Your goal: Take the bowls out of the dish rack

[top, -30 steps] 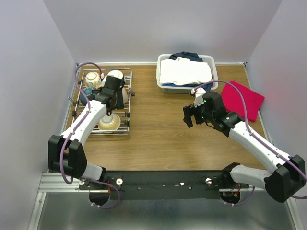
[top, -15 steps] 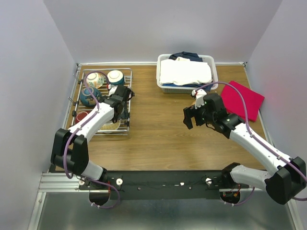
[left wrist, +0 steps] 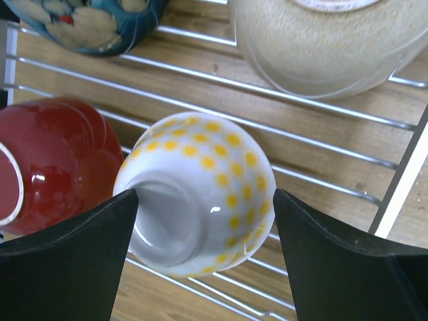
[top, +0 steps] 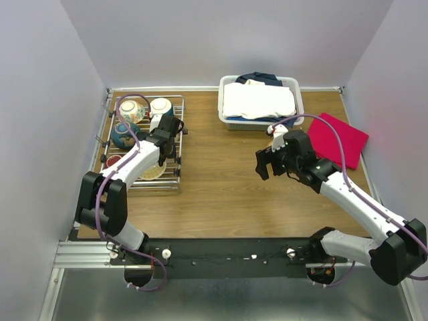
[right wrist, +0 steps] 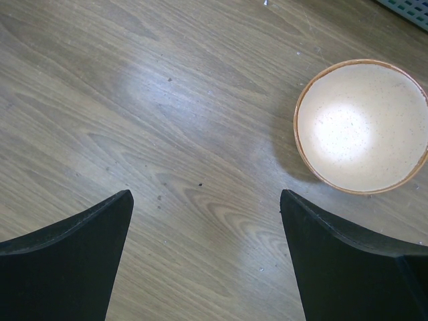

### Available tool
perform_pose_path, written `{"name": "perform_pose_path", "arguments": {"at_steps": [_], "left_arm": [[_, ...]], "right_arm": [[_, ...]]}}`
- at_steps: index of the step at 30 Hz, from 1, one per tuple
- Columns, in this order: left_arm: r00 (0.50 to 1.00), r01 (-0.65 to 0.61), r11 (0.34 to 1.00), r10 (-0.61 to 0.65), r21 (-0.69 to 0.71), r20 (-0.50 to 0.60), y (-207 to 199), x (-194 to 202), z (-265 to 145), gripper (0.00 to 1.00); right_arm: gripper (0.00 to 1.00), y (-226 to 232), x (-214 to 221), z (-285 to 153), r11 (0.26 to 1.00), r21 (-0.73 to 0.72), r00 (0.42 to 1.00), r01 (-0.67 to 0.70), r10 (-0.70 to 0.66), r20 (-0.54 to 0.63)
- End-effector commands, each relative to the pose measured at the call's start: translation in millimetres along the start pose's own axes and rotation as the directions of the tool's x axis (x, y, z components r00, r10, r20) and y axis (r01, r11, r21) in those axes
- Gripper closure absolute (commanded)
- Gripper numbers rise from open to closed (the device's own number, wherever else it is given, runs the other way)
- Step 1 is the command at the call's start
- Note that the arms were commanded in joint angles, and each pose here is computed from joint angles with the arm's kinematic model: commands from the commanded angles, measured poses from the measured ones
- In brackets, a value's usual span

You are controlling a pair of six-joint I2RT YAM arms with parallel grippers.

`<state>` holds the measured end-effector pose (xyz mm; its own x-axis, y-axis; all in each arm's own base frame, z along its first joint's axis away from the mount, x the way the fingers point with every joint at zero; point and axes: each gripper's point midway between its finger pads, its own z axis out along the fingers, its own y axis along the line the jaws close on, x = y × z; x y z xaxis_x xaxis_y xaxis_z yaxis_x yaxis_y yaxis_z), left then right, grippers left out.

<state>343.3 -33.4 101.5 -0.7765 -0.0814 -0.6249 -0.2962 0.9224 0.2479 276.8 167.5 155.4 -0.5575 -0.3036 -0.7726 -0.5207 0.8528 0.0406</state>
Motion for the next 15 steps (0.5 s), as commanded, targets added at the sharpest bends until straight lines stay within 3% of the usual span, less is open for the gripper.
{"name": "perform_pose_path", "arguments": {"at_steps": [1, 15], "left_arm": [[0.999, -0.012, 1.000, 0.011, 0.012, 0.051, -5.6, -7.4, 19.8, 0.08], [0.987, -0.046, 0.999, 0.045, 0.008, 0.153, 6.2, -38.9, -11.0, 0.01]], "right_arm": [[0.02, 2.9, 3.2, -0.6, 1.000, -0.016, 1.000, 0.000, 0.000, 0.006], [0.02, 5.4, -0.5, -1.4, 1.000, -0.028, 1.000, 0.002, -0.002, 0.013]]}}
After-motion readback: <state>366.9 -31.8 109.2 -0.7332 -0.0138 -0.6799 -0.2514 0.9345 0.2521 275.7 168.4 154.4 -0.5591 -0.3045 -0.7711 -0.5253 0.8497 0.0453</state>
